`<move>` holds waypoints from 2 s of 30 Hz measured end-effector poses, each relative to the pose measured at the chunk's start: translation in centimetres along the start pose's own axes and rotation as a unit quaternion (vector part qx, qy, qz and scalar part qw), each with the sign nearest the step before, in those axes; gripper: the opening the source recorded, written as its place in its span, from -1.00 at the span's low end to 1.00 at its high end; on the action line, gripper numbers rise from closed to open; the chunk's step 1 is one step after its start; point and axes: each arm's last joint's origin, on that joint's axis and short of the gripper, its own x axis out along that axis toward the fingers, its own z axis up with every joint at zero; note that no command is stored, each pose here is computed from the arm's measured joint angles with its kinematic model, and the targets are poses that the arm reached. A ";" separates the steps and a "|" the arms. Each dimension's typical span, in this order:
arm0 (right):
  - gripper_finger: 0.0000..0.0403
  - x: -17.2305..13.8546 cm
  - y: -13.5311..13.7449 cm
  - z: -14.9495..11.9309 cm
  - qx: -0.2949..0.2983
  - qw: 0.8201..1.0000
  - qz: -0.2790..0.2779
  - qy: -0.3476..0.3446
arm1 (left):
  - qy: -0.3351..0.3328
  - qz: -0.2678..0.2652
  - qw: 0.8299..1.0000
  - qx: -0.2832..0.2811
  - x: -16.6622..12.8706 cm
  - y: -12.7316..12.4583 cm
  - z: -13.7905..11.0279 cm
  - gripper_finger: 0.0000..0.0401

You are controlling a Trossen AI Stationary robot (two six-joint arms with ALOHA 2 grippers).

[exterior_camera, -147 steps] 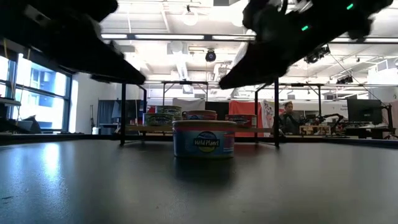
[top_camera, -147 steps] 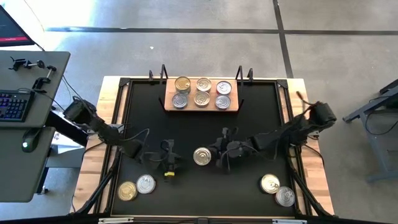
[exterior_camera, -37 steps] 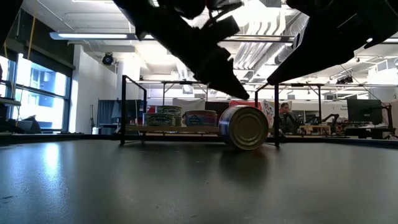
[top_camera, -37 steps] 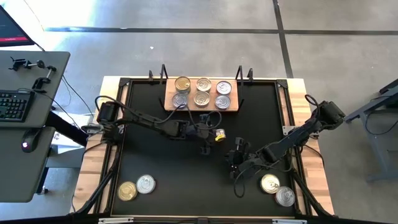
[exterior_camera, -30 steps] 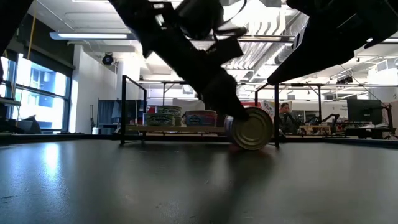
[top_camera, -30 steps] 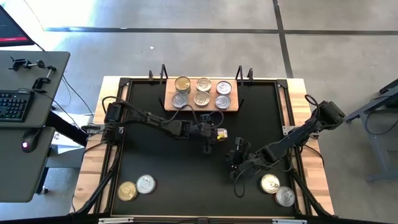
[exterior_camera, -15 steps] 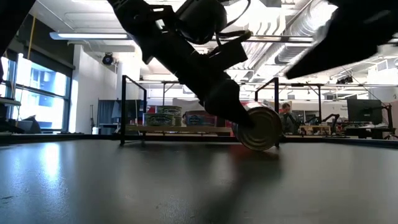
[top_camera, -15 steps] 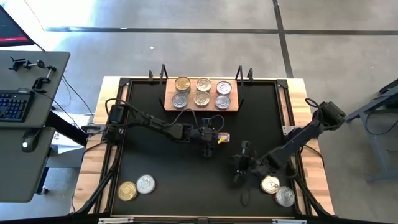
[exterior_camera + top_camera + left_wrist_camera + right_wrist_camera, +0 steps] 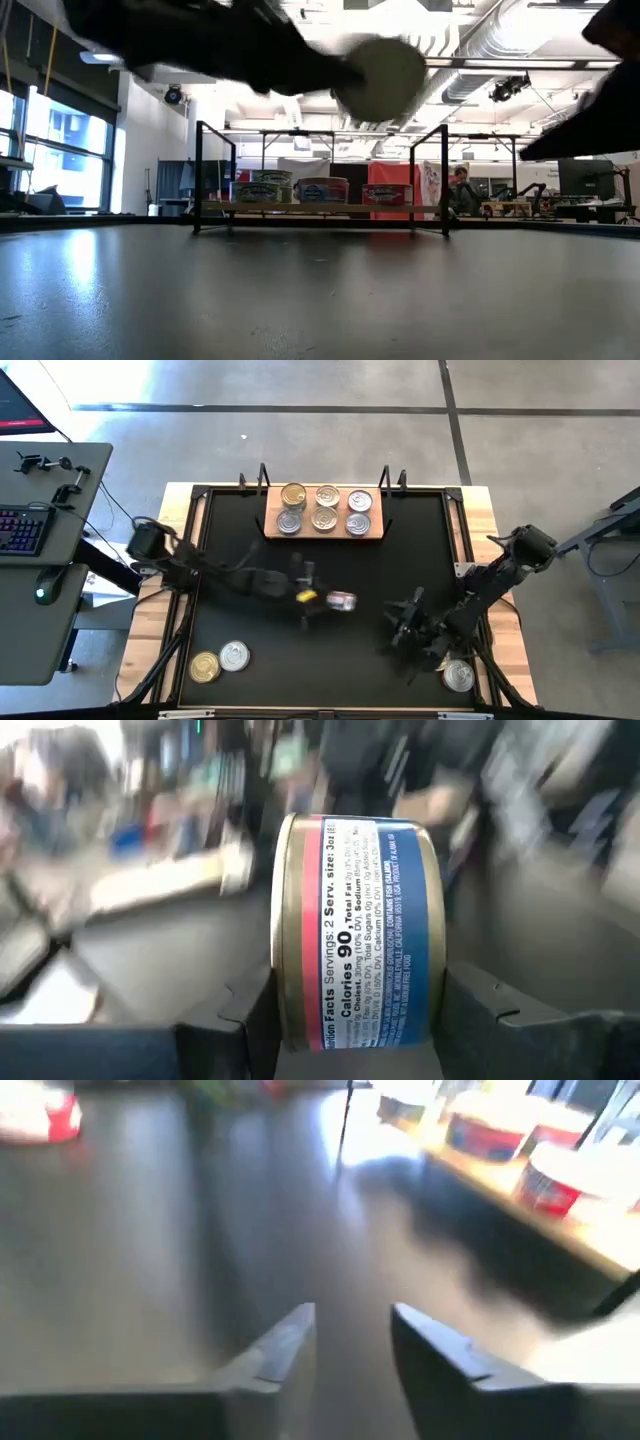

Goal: Stack canned seafood by type on shelf
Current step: Stack the blue-pink tuna can on top of other blue-pink tuna can on the shelf

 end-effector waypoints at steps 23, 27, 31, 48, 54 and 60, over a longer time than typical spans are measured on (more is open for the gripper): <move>0.34 8.5 2.7 14.1 -0.164 0.942 0.163 -0.244 | -0.265 -0.046 0.963 -0.003 -5.4 0.8 1.6 -0.14; 0.34 9.1 3.8 14.7 -0.173 0.940 0.158 -0.249 | -0.257 -0.035 0.966 -0.004 -5.3 0.8 1.5 -0.14; 0.27 9.1 4.5 15.0 -0.168 0.946 0.131 -0.242 | -0.244 -0.025 0.969 0.000 -5.2 0.8 1.4 -0.14; -0.15 10.8 2.0 12.7 -0.099 0.961 0.083 0.246 | 0.006 0.113 0.993 0.014 -4.5 -1.2 -2.1 0.32; -0.15 15.5 0.8 11.3 -0.077 0.930 0.181 0.312 | 0.050 0.093 0.994 0.030 -3.2 -1.7 -1.1 0.33; -0.15 18.7 0.8 10.8 -0.065 0.927 0.229 0.291 | 0.115 0.059 0.991 0.025 -1.7 -0.9 -1.4 0.34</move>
